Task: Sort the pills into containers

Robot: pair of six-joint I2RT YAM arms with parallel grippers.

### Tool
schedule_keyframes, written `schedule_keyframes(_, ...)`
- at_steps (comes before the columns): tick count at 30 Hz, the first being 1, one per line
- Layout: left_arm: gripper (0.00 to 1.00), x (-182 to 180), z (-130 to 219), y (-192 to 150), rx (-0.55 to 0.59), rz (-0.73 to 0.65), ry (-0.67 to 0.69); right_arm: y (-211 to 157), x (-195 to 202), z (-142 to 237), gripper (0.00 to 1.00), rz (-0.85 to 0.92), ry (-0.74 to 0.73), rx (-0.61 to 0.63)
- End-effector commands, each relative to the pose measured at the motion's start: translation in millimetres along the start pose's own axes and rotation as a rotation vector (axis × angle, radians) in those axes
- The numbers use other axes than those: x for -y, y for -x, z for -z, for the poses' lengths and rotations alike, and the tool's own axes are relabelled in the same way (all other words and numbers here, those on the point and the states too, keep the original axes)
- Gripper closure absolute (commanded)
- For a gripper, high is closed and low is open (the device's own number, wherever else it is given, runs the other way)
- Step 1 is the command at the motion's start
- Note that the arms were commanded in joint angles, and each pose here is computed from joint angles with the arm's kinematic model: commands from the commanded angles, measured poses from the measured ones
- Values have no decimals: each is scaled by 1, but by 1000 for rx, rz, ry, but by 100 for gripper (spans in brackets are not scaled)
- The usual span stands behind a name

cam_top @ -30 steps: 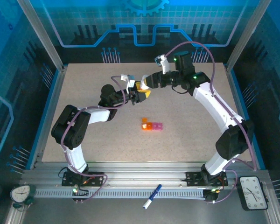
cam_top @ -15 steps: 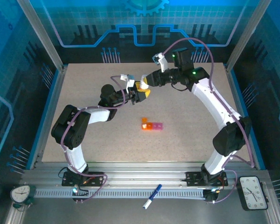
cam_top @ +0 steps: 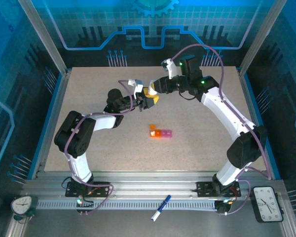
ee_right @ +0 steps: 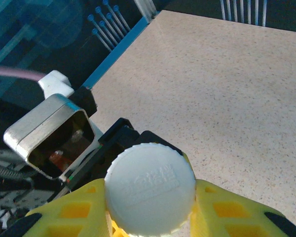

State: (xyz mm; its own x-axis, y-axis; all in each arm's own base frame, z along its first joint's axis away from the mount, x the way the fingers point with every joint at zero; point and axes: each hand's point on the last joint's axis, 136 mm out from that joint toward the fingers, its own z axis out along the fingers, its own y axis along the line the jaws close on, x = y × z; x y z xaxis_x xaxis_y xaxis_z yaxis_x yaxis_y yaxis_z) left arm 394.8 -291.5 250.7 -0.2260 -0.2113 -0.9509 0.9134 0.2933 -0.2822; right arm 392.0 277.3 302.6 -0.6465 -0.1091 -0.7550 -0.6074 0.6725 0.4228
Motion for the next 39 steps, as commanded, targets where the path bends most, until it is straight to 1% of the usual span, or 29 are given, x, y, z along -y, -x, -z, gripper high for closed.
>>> schedule_keyframes(1,100,25,-2,32,80,-131,-79,-30,7,-17,63,-120,-114,-51)
schedule_keyframes(7,100,24,-3,32,79,-126,-81,-27,-6,-17,61,-98,-166,-38)
schedule_keyframes(13,100,24,-3,32,78,-129,-79,-14,-8,-9,55,-74,-180,-28)
schedule_keyframes(16,100,24,-3,31,75,-130,-78,1,-11,4,48,-69,-168,-1)
schedule_keyframes(20,100,24,-3,30,74,-129,-78,23,-19,28,35,-59,-119,51)
schedule_keyframes(23,100,23,-3,31,75,-130,-78,33,-28,45,23,-30,-96,82)
schedule_keyframes(26,100,24,-2,30,74,-131,-78,36,-36,59,16,17,-78,98)
schedule_keyframes(29,100,25,-2,30,74,-129,-79,38,-37,65,14,63,-48,116)
schedule_keyframes(33,100,25,-2,31,77,-130,-84,38,-22,63,14,91,-17,134)
schedule_keyframes(39,100,26,-2,32,77,-126,-88,27,-12,46,14,83,49,93)
